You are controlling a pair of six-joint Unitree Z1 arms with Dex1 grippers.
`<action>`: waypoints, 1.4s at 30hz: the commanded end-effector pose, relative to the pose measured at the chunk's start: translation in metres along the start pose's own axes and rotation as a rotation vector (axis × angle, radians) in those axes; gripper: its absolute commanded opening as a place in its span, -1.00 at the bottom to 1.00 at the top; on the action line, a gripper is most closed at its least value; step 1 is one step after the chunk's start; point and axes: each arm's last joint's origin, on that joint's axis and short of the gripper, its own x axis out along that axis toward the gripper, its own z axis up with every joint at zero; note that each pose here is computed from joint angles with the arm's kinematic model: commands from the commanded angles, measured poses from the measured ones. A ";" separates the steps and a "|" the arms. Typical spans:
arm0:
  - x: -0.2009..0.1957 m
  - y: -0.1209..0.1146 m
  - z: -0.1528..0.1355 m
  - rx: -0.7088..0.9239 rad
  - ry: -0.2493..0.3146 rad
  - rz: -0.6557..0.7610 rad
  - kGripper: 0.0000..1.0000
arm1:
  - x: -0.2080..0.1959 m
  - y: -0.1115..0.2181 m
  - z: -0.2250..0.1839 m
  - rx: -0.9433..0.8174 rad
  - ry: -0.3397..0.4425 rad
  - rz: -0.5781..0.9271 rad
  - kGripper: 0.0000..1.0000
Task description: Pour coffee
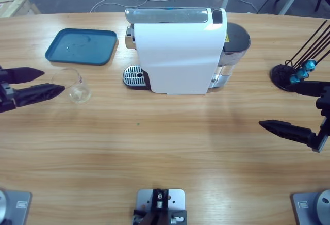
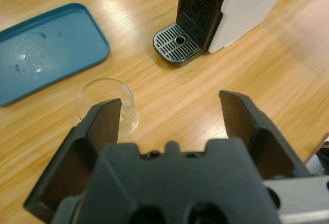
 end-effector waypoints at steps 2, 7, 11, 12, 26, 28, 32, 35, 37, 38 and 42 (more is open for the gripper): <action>-0.013 0.009 0.111 -0.273 -0.019 -0.290 0.52 | 0.013 0.002 -0.008 -0.011 0.063 0.003 1.00; 0.021 0.051 0.131 -0.701 0.019 -0.333 0.44 | 0.012 0.002 -0.008 -0.011 0.056 0.002 1.00; 0.055 0.064 0.132 -0.916 0.092 -0.375 0.44 | 0.009 0.002 -0.009 -0.010 0.045 0.001 1.00; 0.061 0.066 0.133 -0.943 0.103 -0.394 0.44 | 0.008 0.002 -0.009 -0.010 0.040 0.001 1.00; 0.146 0.074 0.137 -1.012 0.238 -0.630 0.43 | 0.001 0.002 -0.012 -0.009 0.010 0.004 1.00; 0.153 0.076 0.135 -1.015 0.242 -0.626 0.43 | 0.001 0.002 -0.012 -0.008 0.006 0.004 1.00; 0.162 0.076 0.136 -1.012 0.246 -0.629 0.44 | 0.000 0.002 -0.012 -0.008 0.004 0.006 1.00; 0.169 0.071 0.139 -1.003 0.257 -0.639 0.43 | 0.000 0.002 -0.012 -0.008 0.002 0.005 1.00; 0.173 0.068 0.141 -0.997 0.263 -0.646 0.43 | 0.000 0.002 -0.012 -0.008 0.001 0.005 1.00; 0.175 0.065 0.142 -0.992 0.266 -0.651 0.43 | 0.000 0.002 -0.012 -0.008 0.001 0.006 1.00; 0.178 0.061 0.145 -0.987 0.273 -0.660 0.43 | 0.000 0.002 -0.013 -0.008 0.001 0.005 1.00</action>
